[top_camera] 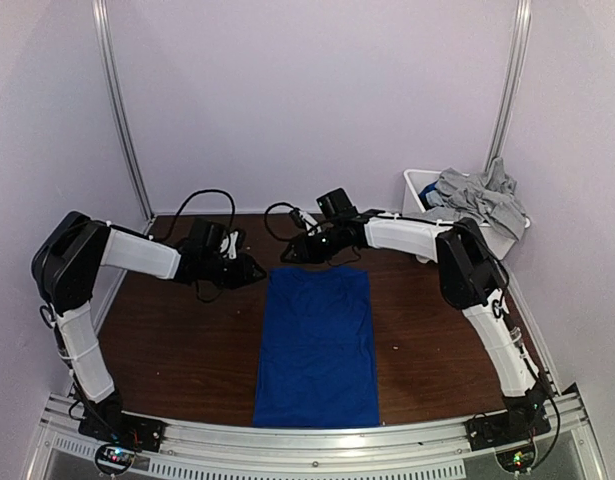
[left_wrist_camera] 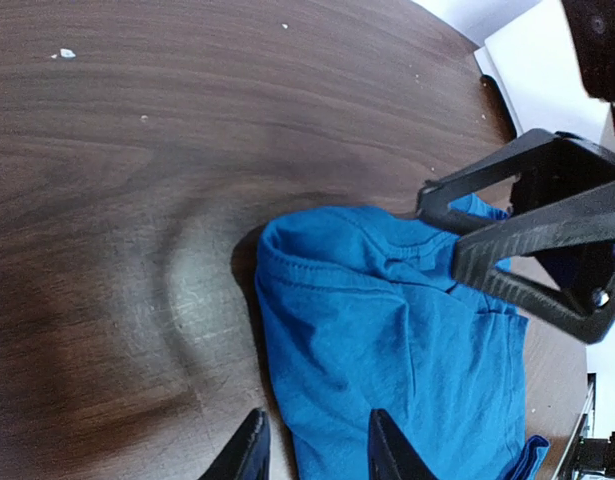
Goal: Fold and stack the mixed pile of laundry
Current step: Adjust the 2/3-rectangle-folded T-shirt at the center of the board.
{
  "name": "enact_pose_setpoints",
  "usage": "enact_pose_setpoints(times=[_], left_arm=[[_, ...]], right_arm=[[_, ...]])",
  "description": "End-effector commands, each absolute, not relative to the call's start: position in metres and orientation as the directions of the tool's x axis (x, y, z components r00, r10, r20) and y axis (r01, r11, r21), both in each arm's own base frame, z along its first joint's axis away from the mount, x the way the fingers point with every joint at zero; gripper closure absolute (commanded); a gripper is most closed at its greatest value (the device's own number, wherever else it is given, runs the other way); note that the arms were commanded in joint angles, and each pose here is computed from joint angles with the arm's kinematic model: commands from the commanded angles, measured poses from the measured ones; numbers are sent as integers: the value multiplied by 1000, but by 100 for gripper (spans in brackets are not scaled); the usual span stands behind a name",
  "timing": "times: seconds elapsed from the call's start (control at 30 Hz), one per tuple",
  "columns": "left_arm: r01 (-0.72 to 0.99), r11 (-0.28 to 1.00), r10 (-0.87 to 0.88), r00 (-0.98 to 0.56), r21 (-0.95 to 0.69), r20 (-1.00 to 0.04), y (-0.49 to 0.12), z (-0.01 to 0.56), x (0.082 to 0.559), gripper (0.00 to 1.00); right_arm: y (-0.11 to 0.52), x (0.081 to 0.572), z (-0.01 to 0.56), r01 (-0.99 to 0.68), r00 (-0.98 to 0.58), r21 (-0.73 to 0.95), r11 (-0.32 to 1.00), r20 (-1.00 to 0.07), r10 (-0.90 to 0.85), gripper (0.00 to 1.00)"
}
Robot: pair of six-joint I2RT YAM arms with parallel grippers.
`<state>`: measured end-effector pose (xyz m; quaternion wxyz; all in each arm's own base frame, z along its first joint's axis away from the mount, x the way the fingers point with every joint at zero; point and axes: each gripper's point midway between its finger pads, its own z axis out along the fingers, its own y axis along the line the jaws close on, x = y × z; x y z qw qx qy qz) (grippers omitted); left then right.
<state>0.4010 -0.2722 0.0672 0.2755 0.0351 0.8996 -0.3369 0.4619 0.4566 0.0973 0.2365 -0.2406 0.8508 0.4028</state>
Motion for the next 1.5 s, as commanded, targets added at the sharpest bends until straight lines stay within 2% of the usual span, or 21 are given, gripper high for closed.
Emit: enact_pose_setpoints(times=[0.0, 0.67, 0.8, 0.93, 1.07, 1.2, 1.47], left_arm=[[269, 729, -149, -836, -630, -529, -277, 64, 410, 65], [216, 727, -168, -864, -651, -474, -280, 26, 413, 67], [209, 735, -166, -867, -644, -471, -278, 21, 412, 67], [204, 740, -168, -867, -641, -469, -277, 19, 413, 67], [200, 742, -174, -865, -640, -471, -275, 19, 415, 67], [200, 740, -181, -860, -642, -476, -274, 21, 418, 67], [202, 745, -179, -858, -636, -481, -272, 22, 421, 67]], right_arm=[[473, 461, 103, -631, -755, 571, 525, -608, -247, 57], [483, 458, 48, -621, -771, 555, 553, -559, -305, 59], [484, 457, 48, -628, -766, 552, 549, -561, -313, 65], [487, 455, 53, -635, -761, 551, 541, -568, -314, 82], [486, 457, 71, -647, -746, 538, 540, -592, -305, 92], [481, 462, 87, -652, -736, 530, 542, -613, -286, 97], [472, 463, 88, -640, -748, 550, 537, -606, -270, 95]])
